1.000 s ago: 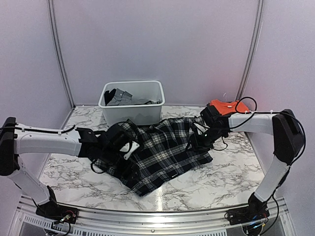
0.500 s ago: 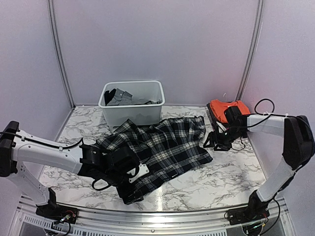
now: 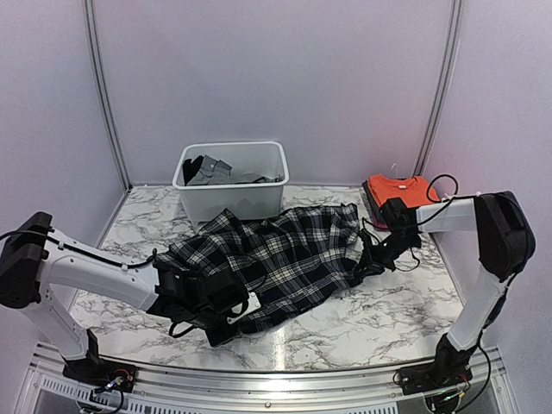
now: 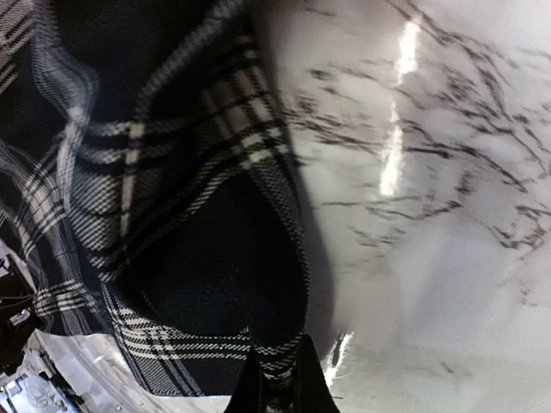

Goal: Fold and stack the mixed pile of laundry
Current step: Flatten out the crumpled skirt at the center of the board.

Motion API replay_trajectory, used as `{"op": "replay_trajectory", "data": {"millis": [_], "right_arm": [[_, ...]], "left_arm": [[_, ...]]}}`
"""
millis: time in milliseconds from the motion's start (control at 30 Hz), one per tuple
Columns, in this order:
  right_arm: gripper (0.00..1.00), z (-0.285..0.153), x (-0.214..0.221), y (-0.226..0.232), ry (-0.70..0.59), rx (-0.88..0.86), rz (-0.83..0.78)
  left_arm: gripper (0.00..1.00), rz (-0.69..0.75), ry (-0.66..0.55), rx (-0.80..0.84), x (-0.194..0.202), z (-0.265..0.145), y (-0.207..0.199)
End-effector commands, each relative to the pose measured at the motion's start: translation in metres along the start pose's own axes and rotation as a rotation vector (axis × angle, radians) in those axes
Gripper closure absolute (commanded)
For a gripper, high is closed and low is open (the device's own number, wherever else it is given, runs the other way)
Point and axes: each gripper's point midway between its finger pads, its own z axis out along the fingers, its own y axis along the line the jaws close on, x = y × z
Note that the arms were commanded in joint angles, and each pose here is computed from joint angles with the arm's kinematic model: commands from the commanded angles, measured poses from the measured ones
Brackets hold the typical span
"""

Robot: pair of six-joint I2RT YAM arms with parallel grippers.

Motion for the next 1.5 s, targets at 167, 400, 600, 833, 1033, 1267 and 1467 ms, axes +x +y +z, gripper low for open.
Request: {"op": "replay_trajectory", "data": {"millis": [167,400,600,833,1033,1267,1467], "right_arm": [[1.0,-0.161,-0.086,0.175,-0.399,-0.287,-0.201],[1.0,-0.263,-0.092,0.234,-0.593,-0.408,-0.219],[1.0,-0.282,-0.143,0.273,-0.637,-0.517,-0.254],[1.0,-0.322,-0.201,0.342,-0.681,-0.739,-0.307],[1.0,-0.34,-0.161,0.35,-0.66,-0.787,-0.327],[1.0,-0.215,-0.096,0.214,-0.489,-0.499,-0.155],[1.0,-0.073,0.008,0.061,-0.189,-0.216,0.095]], "left_arm": [[1.0,-0.15,-0.485,-0.159,-0.097,-0.175,0.069],[1.0,-0.232,-0.768,-0.196,-0.118,-0.303,0.093],[1.0,-0.383,-0.794,-0.398,-0.107,-0.332,0.16],[1.0,-0.466,-0.811,-0.585,-0.114,-0.383,0.232],[1.0,-0.296,-0.92,-0.415,-0.124,-0.418,0.195],[1.0,-0.206,-0.681,0.06,-0.09,-0.27,0.103],[1.0,-0.194,-0.446,0.256,-0.033,-0.141,0.007]]}}
